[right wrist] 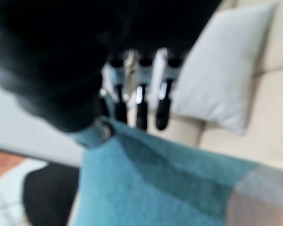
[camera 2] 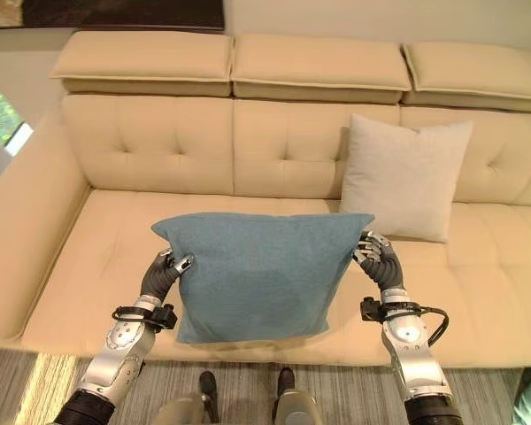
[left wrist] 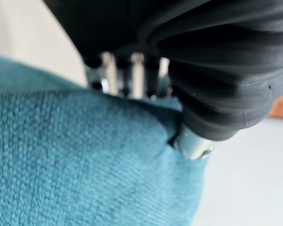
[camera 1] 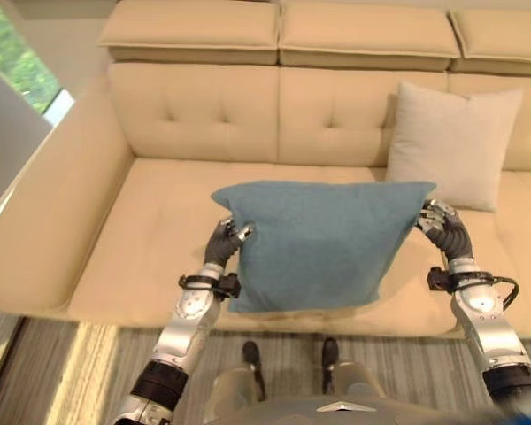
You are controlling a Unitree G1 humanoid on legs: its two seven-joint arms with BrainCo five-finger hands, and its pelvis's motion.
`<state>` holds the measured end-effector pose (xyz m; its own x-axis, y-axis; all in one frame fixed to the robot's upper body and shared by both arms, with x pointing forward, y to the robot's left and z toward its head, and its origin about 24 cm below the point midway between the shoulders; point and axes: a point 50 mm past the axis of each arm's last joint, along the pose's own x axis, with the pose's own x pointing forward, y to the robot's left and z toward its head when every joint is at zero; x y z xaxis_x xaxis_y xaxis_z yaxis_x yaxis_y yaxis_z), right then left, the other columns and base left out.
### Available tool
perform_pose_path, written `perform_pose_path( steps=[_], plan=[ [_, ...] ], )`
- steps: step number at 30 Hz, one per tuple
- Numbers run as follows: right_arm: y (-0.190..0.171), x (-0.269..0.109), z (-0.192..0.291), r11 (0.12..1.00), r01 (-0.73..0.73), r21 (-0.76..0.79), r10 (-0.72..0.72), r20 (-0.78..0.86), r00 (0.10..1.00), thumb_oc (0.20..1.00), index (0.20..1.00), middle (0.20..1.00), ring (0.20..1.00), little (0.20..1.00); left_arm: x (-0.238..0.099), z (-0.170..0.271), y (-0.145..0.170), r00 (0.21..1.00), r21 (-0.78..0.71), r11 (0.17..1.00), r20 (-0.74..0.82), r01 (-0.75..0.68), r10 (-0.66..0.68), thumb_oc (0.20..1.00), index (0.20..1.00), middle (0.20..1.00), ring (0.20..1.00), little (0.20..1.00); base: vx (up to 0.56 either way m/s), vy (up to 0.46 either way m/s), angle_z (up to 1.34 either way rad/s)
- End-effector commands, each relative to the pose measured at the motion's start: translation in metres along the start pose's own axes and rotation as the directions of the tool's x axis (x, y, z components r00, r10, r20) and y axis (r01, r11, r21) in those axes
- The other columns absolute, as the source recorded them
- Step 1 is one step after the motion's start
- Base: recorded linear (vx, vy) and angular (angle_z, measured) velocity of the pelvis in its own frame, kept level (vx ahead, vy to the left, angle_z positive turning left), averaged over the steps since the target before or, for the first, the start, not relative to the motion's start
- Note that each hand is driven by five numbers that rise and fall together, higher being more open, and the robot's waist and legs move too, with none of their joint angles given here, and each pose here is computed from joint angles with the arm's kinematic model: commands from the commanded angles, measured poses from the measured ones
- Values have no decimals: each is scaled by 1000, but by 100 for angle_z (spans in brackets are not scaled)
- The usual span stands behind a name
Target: Pick up all the scattered cushions and arrange them neatly on the sofa.
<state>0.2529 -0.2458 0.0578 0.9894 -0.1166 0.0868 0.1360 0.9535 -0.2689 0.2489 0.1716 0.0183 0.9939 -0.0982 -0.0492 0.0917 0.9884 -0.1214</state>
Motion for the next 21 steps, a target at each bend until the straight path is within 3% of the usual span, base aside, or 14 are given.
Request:
perform_pose_path(
  steps=[1,12,14,17,21],
  plan=[
    [-13,9,38,999,25,-31,-18,203,979,200,200,200,200,200,13,54,-16,960,-41,997,274,69,-55,200,200,200,200,200,271,277,2],
    [-23,10,44,997,81,-4,-78,229,970,200,200,200,200,200,24,75,-30,927,-7,989,351,147,-135,200,200,200,200,200,124,325,-30],
    [-11,20,53,996,66,54,-78,269,960,200,200,200,200,200,21,86,-12,916,51,994,387,94,-107,200,200,200,200,200,-126,381,-53],
    [-7,20,51,997,53,64,-68,260,963,200,200,200,200,200,19,85,-6,920,57,996,381,73,-90,200,200,200,200,200,49,241,-121],
    [-3,20,49,998,29,53,-42,250,967,200,200,200,200,200,17,84,-2,923,53,997,381,47,-64,200,200,200,200,200,35,94,-10]
  ],
)
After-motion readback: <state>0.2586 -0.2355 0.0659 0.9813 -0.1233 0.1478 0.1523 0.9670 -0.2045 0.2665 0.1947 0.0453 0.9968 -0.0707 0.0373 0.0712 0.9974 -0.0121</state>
